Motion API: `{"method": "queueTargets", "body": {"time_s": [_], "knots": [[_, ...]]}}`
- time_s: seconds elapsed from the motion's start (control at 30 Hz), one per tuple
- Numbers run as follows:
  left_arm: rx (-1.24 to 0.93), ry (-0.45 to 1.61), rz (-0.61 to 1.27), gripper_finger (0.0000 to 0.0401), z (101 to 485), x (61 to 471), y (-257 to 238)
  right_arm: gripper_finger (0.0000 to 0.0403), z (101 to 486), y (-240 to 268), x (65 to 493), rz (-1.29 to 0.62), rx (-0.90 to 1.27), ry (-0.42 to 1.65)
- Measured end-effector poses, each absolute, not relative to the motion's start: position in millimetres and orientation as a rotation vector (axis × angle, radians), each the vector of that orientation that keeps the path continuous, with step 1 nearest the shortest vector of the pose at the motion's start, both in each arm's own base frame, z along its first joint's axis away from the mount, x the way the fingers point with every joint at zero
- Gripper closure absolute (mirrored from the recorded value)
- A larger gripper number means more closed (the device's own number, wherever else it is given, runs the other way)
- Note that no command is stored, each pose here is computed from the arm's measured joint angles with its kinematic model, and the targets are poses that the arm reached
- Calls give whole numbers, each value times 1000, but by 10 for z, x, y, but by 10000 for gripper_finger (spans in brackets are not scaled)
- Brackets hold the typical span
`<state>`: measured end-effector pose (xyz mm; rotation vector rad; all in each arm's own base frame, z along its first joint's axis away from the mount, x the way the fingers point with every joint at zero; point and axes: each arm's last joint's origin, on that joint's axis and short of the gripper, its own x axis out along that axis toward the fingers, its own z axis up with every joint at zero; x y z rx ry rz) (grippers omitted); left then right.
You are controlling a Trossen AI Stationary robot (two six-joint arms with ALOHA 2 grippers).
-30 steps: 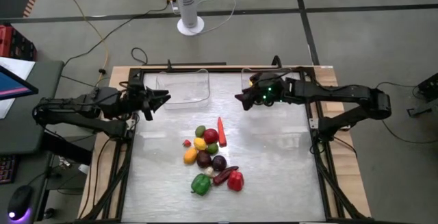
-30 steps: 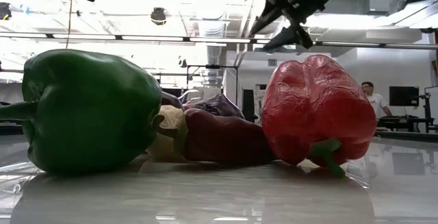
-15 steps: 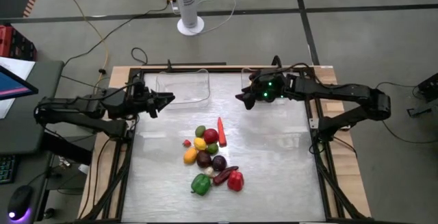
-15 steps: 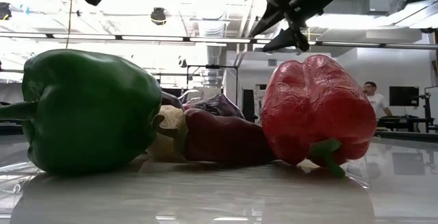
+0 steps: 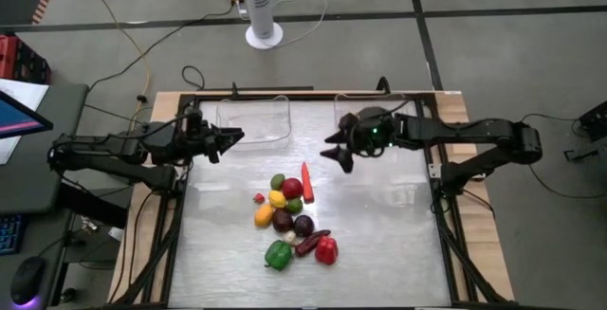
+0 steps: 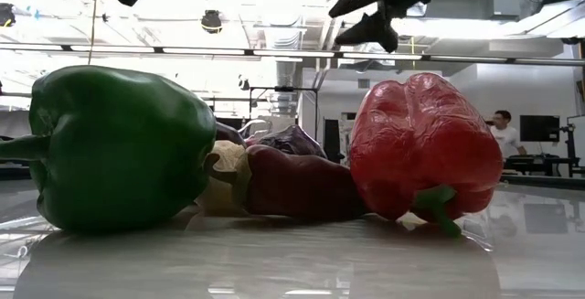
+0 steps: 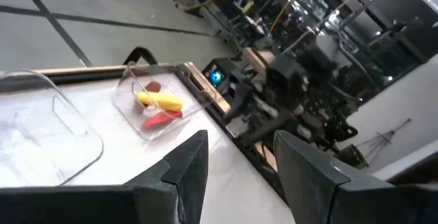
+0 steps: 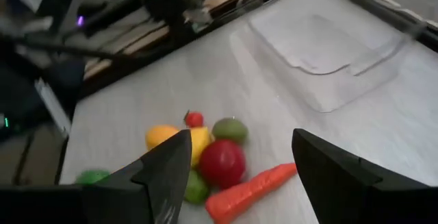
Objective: Sort produce into baskets
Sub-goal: Put the red tomato into the left transparent bin
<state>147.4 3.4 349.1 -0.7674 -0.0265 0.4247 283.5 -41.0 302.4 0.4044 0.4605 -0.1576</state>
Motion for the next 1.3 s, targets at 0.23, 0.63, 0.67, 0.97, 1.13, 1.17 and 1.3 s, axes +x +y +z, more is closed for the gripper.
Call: {"method": "queueTargets", "body": {"time_s": [0.23, 0.63, 0.67, 0.97, 1.13, 1.17, 1.3], "knots": [[-802, -68, 488, 247, 3494, 1467, 53, 121, 2879, -359, 2943, -116, 289, 525], [-847, -124, 376, 247, 3546, 1692, -20, 121, 2373, -135, 3259, 5, 309, 697], [-846, -116, 361, 247, 3542, 1708, -37, 121, 2333, -98, 3277, -1, 319, 712], [-920, -44, 269, 247, 3488, 1779, -193, 121, 2188, 247, 3289, -50, 452, 801], [-917, -31, 275, 247, 3465, 1807, -205, 121, 2291, 447, 3180, -94, 481, 803], [-923, -39, 277, 247, 3467, 1817, -205, 121, 2301, 475, 3163, -101, 490, 806], [-920, -62, 296, 247, 3479, 1824, -188, 121, 2340, 532, 3136, -108, 489, 790]]}}
